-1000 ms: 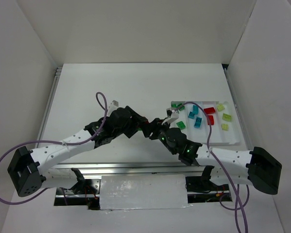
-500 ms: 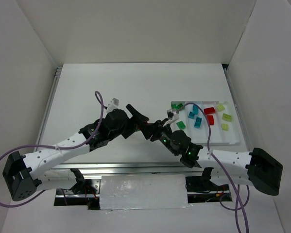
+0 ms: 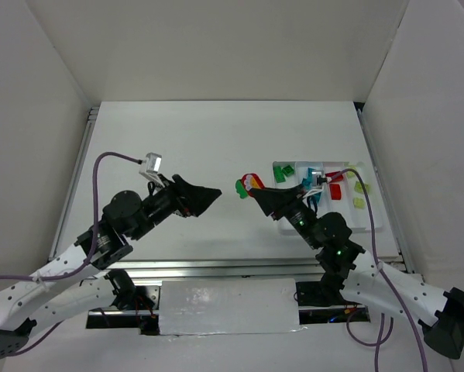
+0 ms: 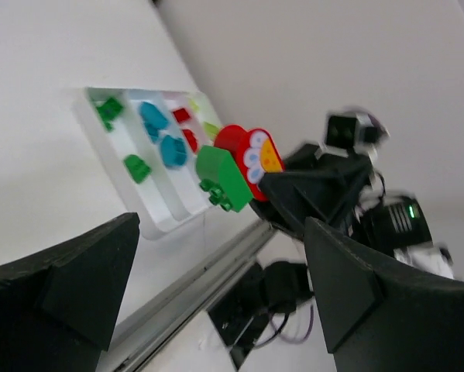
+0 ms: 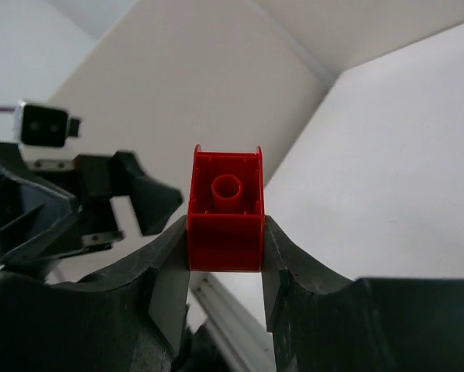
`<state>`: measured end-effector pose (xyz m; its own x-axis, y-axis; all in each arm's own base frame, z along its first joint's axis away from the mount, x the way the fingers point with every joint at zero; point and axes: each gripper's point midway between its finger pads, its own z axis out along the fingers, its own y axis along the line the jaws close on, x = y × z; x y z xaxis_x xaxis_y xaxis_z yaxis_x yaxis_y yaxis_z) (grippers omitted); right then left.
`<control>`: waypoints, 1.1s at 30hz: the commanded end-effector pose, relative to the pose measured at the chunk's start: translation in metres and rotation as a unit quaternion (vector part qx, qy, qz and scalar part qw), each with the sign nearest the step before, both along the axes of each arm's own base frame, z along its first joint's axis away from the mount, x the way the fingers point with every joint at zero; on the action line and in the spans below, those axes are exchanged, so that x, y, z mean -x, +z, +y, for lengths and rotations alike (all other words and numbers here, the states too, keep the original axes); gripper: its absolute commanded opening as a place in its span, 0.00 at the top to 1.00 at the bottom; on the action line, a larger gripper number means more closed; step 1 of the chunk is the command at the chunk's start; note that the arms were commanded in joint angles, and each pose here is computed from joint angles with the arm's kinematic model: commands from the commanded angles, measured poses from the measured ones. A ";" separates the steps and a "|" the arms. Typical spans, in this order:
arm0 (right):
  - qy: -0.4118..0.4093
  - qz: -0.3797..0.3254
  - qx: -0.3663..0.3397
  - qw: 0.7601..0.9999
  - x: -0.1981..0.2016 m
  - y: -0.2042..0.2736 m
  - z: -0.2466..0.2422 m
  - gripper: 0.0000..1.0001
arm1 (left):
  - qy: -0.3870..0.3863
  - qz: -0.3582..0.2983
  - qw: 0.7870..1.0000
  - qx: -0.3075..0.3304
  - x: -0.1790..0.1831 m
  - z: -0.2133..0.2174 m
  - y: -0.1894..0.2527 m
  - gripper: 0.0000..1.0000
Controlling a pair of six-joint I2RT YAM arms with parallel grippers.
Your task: Sort the legos into containers by color
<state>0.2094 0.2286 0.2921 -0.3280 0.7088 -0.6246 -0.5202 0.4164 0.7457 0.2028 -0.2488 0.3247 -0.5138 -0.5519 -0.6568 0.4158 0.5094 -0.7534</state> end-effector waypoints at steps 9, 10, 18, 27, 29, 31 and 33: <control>0.237 -0.154 -0.060 0.957 0.089 0.072 0.029 1.00 | -0.249 -0.197 0.948 0.033 0.069 -0.049 0.046 0.01; 0.240 -0.154 -0.064 0.956 0.090 0.070 0.030 1.00 | -0.248 -0.193 0.949 0.031 0.068 -0.050 0.045 0.01; 0.231 -0.157 -0.074 0.957 0.084 0.072 0.031 1.00 | -0.285 -0.192 0.938 0.039 0.074 -0.060 0.044 0.35; 0.258 -0.166 -0.046 0.951 0.092 0.061 0.040 0.44 | -0.294 -0.208 0.932 0.027 0.079 -0.059 0.048 1.00; 0.260 -0.176 -0.029 0.949 0.094 0.062 0.040 0.39 | -0.296 -0.209 0.932 0.024 0.080 -0.058 0.048 1.00; 0.261 -0.179 -0.012 0.949 0.095 0.065 0.041 0.27 | -0.300 -0.209 0.931 0.023 0.082 -0.057 0.047 1.00; 0.261 -0.183 -0.003 0.948 0.095 0.068 0.041 0.26 | -0.312 -0.212 0.926 0.020 0.086 -0.058 0.044 1.00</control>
